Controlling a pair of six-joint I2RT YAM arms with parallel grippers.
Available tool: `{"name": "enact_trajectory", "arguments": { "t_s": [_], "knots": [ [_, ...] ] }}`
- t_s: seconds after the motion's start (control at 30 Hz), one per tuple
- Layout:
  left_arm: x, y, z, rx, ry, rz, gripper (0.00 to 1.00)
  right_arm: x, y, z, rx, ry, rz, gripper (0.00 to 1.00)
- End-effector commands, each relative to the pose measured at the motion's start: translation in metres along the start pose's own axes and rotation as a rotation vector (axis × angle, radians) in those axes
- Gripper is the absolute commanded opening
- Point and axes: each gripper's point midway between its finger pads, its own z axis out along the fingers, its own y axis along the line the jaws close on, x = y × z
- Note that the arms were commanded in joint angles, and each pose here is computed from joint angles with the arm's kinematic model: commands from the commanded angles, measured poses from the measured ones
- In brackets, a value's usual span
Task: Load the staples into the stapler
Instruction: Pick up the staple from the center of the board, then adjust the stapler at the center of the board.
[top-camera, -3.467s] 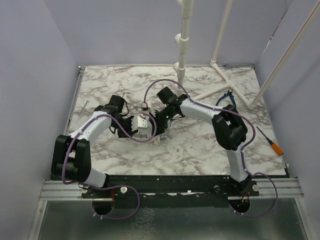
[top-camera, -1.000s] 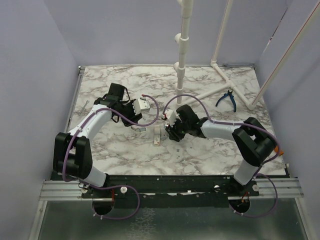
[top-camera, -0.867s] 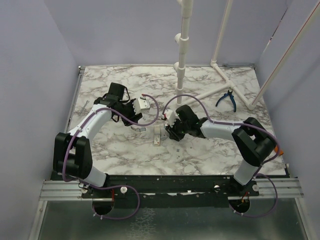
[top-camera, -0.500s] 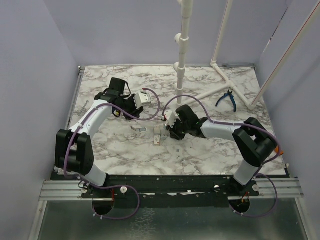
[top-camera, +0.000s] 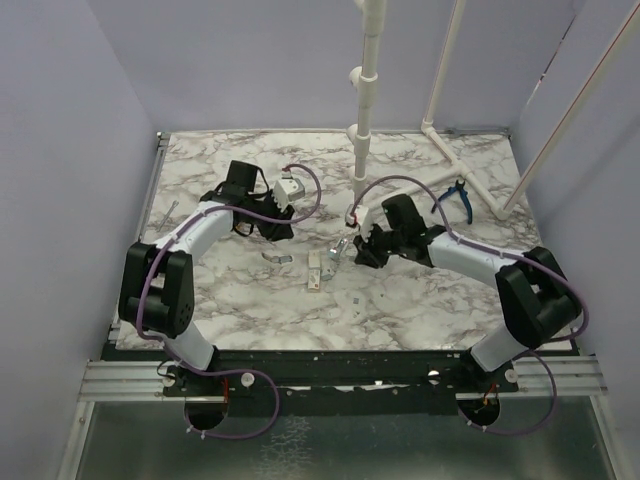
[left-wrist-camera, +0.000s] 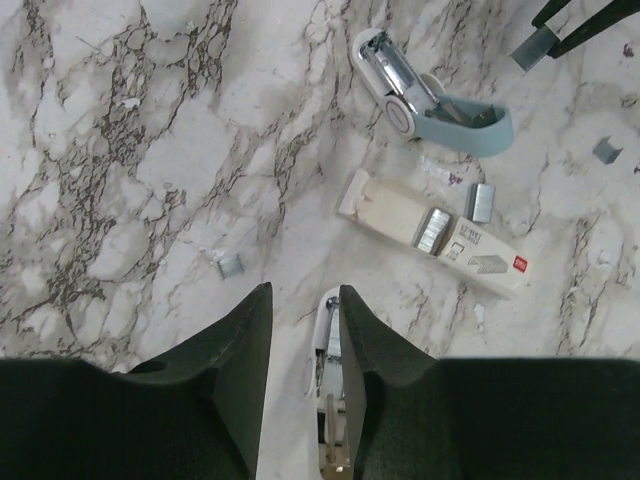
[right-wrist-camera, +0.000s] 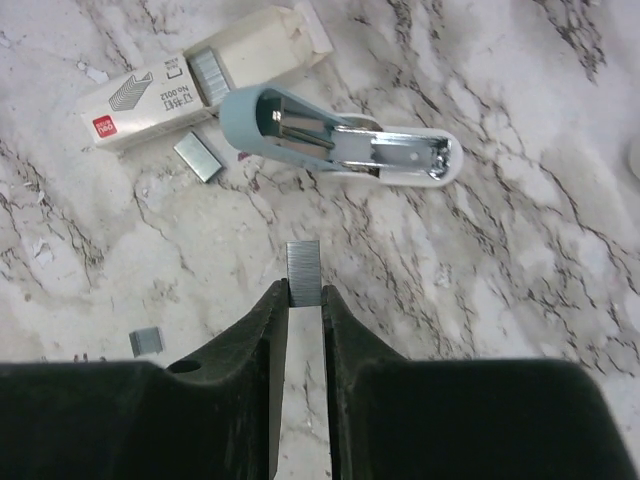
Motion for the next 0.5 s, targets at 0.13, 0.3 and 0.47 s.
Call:
{"name": "enact_trajectory", "arguments": {
  "t_s": [0.13, 0.3, 0.47],
  "knots": [
    [-0.04, -0.054, 0.027, 0.078, -0.072, -0.029, 0.34, 0.006, -0.016, -0.051, 0.007, -0.038, 0.024, 0.2],
    [-0.044, -0.082, 0.055, 0.081, 0.002, -0.097, 0.35, 0.013, -0.034, -0.077, 0.082, -0.049, 0.054, 0.2],
    [-0.036, -0.095, 0.074, 0.003, 0.083, -0.143, 0.35, 0.019, -0.042, -0.088, 0.128, -0.061, 0.078, 0.2]
  ]
}}
